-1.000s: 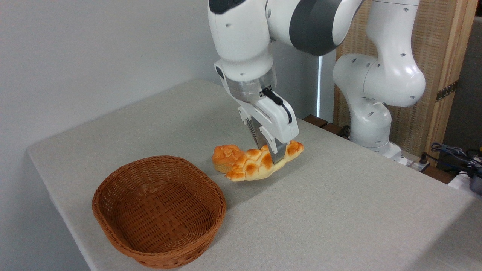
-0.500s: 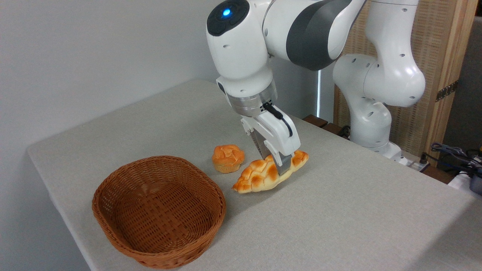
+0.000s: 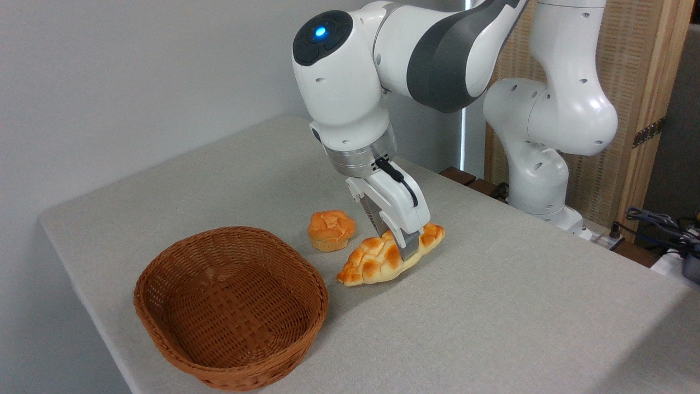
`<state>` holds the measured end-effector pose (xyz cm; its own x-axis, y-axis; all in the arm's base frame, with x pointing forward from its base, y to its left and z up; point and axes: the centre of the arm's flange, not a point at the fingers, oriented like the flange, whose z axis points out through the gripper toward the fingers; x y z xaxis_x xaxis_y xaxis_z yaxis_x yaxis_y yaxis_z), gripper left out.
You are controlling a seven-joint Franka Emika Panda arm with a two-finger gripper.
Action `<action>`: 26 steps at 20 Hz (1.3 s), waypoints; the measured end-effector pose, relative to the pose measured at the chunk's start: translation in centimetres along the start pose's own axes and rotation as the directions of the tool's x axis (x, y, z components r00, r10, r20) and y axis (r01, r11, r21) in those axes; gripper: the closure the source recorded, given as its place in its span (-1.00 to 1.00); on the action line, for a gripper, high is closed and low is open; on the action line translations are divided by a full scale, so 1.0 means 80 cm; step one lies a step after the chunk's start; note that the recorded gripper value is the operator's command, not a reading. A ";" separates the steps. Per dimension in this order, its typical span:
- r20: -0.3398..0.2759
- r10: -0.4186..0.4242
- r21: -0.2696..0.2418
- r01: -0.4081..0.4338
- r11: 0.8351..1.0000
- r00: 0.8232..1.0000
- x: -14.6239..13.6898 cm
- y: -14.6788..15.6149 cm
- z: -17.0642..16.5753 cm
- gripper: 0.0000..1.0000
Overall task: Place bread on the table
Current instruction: 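Lower the loaf onto the table and open the gripper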
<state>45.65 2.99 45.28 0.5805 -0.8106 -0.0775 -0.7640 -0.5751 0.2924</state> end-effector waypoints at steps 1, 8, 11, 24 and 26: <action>0.000 0.000 0.001 0.000 1.000 1.000 0.000 0.000 0.000 -1.00; 0.004 0.017 0.009 -0.017 1.000 1.000 0.009 0.006 -0.003 -1.00; 0.010 0.029 0.012 -0.029 1.000 1.000 0.016 0.010 -0.002 -1.00; 0.040 0.031 0.031 -0.033 0.999 0.999 0.012 0.008 -0.003 -1.00; 0.039 0.031 0.032 -0.033 0.999 0.999 0.012 0.008 -0.004 -1.00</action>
<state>45.80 1.92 45.68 0.5447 -0.8319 -0.1058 -0.7913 -0.5516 0.2639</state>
